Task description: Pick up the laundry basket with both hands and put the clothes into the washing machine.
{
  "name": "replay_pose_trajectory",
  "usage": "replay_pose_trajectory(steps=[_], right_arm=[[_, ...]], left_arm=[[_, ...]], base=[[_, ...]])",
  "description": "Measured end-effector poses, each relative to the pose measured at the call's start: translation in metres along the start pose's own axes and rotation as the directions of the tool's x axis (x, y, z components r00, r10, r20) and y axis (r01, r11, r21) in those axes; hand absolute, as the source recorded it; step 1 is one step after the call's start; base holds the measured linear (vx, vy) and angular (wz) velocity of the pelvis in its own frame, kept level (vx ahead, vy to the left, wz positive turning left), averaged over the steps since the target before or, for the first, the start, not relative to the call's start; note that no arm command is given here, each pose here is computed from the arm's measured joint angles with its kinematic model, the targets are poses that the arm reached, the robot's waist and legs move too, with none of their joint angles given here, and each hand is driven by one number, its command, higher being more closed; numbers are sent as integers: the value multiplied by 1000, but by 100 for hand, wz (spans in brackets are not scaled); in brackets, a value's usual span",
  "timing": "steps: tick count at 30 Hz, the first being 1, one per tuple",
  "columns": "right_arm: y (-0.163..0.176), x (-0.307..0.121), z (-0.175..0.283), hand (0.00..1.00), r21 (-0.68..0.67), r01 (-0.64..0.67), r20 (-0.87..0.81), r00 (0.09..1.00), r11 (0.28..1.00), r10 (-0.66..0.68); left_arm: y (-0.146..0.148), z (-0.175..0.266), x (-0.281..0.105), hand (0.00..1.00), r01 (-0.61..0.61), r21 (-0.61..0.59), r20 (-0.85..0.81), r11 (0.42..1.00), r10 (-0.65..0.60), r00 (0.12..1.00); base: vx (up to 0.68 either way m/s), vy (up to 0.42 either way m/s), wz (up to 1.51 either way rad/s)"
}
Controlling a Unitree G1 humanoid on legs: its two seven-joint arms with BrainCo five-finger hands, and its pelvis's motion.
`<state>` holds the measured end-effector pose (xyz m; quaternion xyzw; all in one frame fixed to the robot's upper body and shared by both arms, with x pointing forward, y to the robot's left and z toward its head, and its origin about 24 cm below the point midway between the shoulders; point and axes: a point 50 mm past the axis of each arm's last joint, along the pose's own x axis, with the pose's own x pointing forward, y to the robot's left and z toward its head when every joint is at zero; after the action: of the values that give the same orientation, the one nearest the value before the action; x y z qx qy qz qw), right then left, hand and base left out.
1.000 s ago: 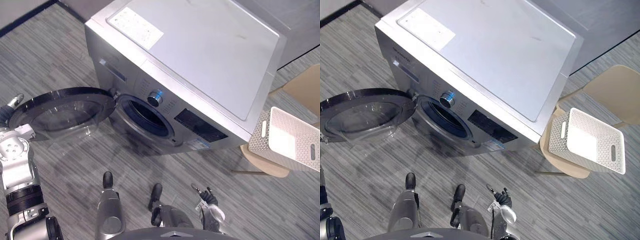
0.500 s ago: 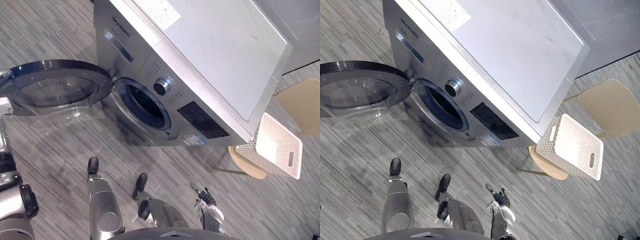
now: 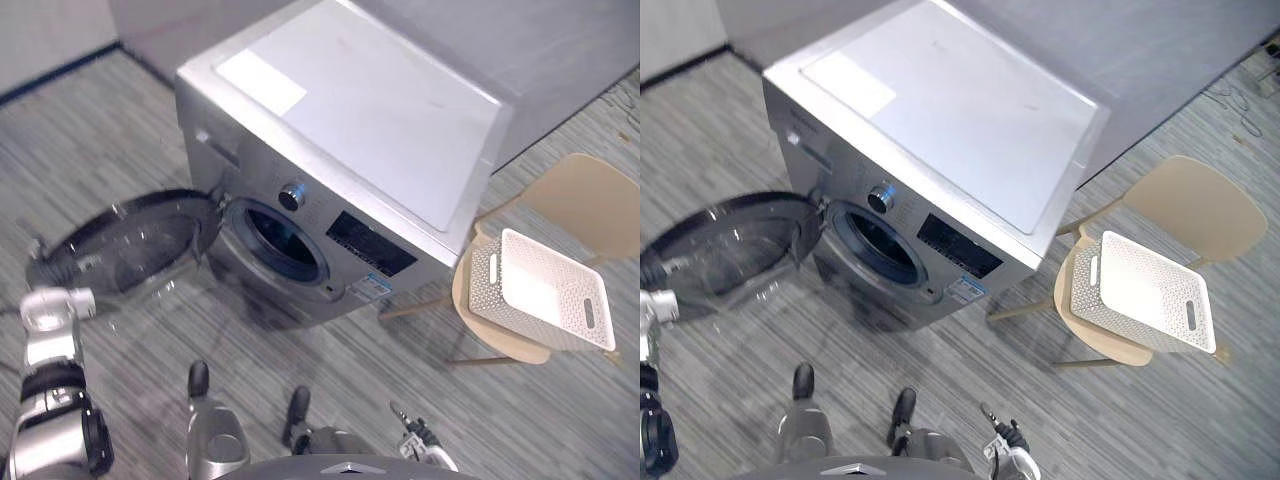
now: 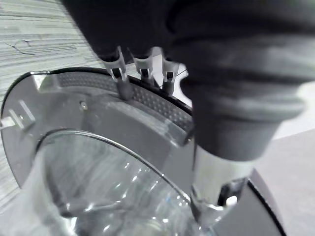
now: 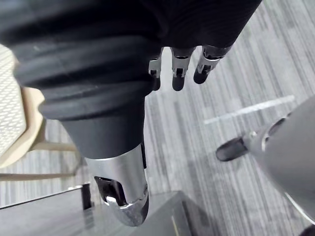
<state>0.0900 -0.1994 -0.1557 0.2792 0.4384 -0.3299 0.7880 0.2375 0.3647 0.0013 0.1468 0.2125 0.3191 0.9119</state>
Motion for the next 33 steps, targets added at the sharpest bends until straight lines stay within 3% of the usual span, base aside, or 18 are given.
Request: replay_pose_trajectory(steps=[5, 7, 9, 13, 15, 16, 18, 21, 25, 26, 28, 33], right_arm=[[-14, 0, -5, 0, -70, 38, -31, 999, 997, -40], [-19, -1, -7, 0, -98, 47, -39, 998, 994, -51], [-15, -1, -12, 0, -103, 36, -54, 998, 994, -41], [-17, -1, -14, 0, -100, 43, -61, 997, 994, -49], [-14, 0, -6, 0, -97, 38, -23, 999, 995, -40], [-15, 0, -8, 0, -97, 39, -27, 999, 995, -42], [-19, -2, -10, 0, -101, 46, -33, 998, 994, -50], [-28, -4, -14, 0, -103, 71, -37, 996, 992, -75], [-49, -11, -23, 0, -107, 122, -58, 990, 987, -128], [-52, -12, -25, 0, -107, 129, -63, 989, 986, -136], [-59, -15, -29, 0, -109, 145, -72, 986, 983, -154], [-62, -16, -30, 0, -93, 163, -76, 983, 982, -170]], left_arm=[[-55, -68, -40, 0, 237, 160, -169, 958, -210, 963], [-90, -94, -68, 0, 427, 215, -261, 878, -369, 892], [-107, -100, -82, 0, 520, 252, -277, 816, -454, 847], [-163, -97, -132, 0, 768, 240, -250, 594, -727, 640], [-205, -76, -173, 0, 893, 220, -175, 393, -884, 432], [-222, -61, -186, 0, 920, 206, -120, 335, -924, 363], [-241, -34, -196, 0, 935, 203, -25, 290, -953, 301], [-253, 3, -186, 0, 925, 223, 86, 308, -951, 296], [-245, 32, -148, 0, 861, 157, 169, 483, -872, 459], [-243, 32, -142, 0, 847, 145, 167, 511, -857, 488], [-232, 26, -120, 0, 781, 77, 134, 620, -783, 608], [-210, -9, -101, 0, 683, 11, 4, 730, -683, 730]], base=[[-71, 101, 13], [65, 196, -2], [-36, 120, -2], [-20, 88, -2], [-21, 117, -51], [-15, 90, -55], [-2, 61, -58], [-3, 47, -79], [15, 2, -73], [17, -29, -50], [49, -48, -44], [99, -50, -7]])
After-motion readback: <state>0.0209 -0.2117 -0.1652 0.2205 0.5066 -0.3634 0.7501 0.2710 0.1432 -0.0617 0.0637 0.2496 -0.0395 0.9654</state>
